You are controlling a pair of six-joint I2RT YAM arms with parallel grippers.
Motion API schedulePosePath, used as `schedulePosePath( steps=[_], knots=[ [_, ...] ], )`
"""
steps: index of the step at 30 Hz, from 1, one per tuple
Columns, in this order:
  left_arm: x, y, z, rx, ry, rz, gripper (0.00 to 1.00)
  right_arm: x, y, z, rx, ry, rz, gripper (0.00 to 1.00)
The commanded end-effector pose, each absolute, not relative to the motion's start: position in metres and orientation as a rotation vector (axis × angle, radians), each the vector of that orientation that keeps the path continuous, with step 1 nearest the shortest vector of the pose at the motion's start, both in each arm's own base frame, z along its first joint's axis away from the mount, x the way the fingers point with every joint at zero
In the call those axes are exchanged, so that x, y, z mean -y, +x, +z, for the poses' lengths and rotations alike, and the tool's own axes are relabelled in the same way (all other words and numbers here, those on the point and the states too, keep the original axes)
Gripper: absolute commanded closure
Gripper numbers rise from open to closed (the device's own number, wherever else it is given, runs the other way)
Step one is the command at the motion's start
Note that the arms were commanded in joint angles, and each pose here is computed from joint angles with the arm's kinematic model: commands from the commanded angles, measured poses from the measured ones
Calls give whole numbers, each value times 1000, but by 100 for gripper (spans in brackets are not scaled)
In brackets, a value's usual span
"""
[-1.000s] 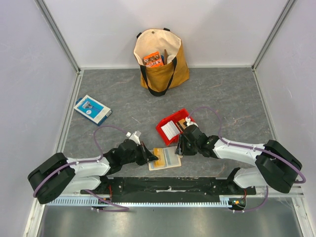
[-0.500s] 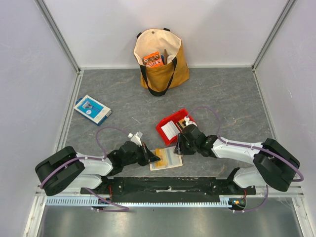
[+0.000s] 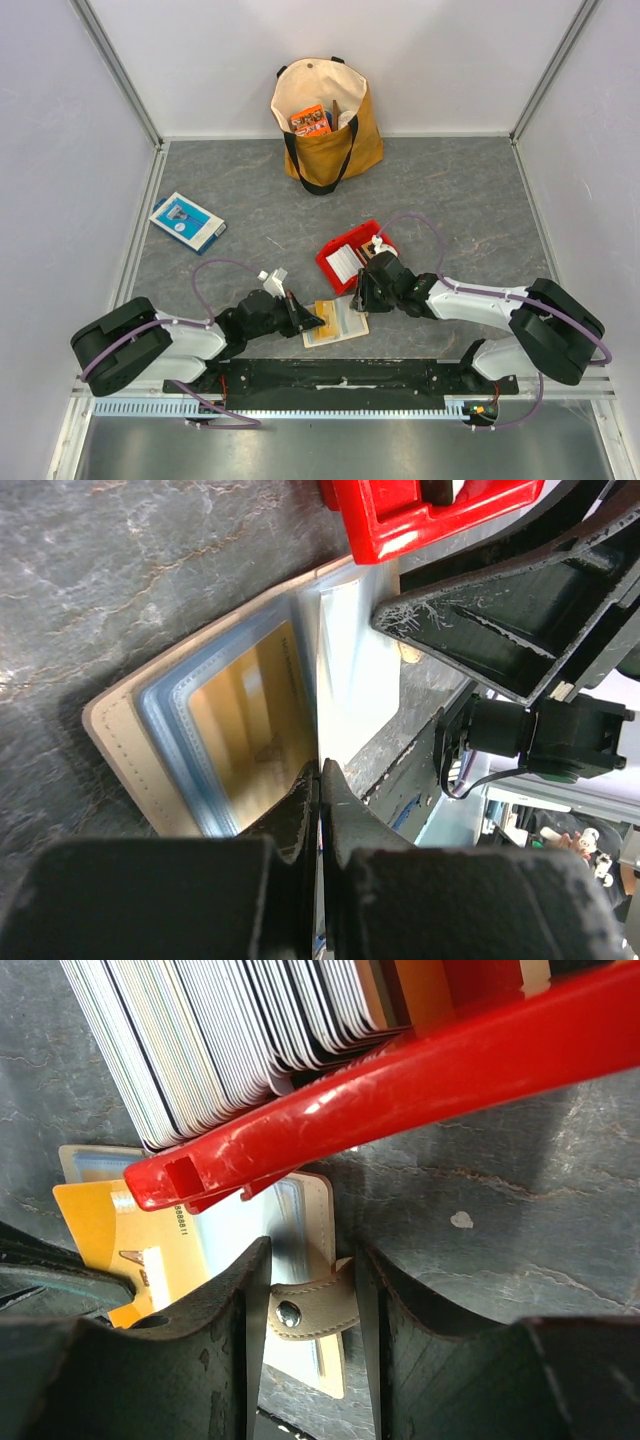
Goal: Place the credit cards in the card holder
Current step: Insert the credit card into the card holder.
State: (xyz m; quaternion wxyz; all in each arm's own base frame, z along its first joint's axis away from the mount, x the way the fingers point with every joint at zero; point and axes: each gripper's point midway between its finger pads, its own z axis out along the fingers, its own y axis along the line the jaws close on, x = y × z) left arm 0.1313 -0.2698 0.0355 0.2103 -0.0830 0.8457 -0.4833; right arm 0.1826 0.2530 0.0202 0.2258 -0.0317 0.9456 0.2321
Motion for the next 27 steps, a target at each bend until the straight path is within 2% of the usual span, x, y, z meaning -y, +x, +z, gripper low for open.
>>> schedulePosePath(
  steps=[1,27],
  knots=[
    [260,125,30,-2326,-203,-1327,98,-212,164,-17,-2738,-63,374,55],
    [246,124,13,-2369,-441,-1175,98,-212,162,-11,-2721,-76,372,56]
  ],
)
